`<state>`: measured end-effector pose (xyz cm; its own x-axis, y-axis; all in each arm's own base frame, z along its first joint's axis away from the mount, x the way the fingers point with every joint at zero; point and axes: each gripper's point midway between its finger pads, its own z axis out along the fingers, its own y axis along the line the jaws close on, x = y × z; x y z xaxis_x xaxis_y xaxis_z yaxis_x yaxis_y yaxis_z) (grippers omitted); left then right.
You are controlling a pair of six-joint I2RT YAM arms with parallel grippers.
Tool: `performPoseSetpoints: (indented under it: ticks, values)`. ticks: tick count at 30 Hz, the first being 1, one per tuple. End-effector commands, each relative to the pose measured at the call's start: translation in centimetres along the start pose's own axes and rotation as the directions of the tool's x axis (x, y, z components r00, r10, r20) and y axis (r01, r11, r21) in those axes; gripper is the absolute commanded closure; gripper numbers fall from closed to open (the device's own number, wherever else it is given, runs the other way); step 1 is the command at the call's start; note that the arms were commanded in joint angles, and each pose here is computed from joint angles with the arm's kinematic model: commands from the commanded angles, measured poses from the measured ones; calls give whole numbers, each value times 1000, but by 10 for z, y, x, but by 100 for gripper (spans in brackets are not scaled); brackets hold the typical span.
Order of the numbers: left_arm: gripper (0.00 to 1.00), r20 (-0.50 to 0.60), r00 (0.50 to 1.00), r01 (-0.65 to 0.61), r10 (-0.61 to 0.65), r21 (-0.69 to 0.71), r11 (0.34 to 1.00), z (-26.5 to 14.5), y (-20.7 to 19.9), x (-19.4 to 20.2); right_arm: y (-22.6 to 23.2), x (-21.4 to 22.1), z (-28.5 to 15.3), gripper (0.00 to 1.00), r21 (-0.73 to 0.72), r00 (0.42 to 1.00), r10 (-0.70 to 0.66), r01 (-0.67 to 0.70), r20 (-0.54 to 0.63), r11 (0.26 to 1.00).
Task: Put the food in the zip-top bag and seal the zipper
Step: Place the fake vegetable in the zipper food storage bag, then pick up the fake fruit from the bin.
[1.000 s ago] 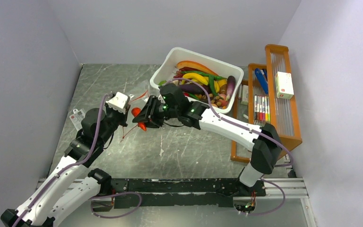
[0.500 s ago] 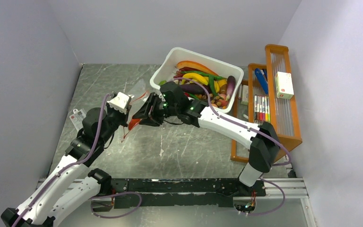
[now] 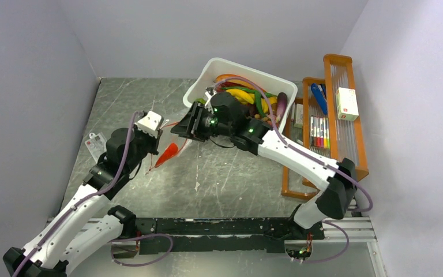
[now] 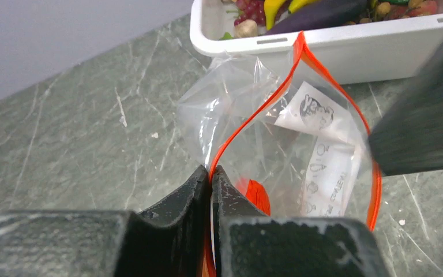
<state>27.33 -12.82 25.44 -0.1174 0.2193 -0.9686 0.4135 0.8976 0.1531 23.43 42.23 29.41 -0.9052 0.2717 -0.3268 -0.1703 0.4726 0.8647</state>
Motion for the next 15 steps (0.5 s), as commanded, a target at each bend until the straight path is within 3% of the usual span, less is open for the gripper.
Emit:
performPoseSetpoints:
  ticks: [1, 3, 6, 8, 11, 15]
  values:
    - [93, -51, 993, 106, -104, 26, 994, -5, -7, -15, 31, -21, -35, 58, -98, 967, -219, 232, 127, 968]
    - [93, -127, 975, 191, -182, 66, 979, -10, -17, -27, 36, -25, -49, 58, -99, 940, -295, 314, 169, 944]
    - [93, -215, 957, 213, -192, 79, 974, -15, -22, -24, 27, -39, -70, 58, -13, 873, -417, 434, 253, 901]
    - [93, -190, 964, 196, -187, 29, 980, -15, -13, -15, 9, -54, -84, 58, 99, 818, -476, 471, 322, 877]
    - [93, -75, 985, 162, -154, 125, 979, -18, -24, -23, -20, -73, -99, 61, 257, 699, -616, 560, 363, 787]
    - [93, 20, 990, 132, -138, 196, 972, -23, -34, -34, -56, -100, -105, 65, 440, 671, -694, 558, 260, 704]
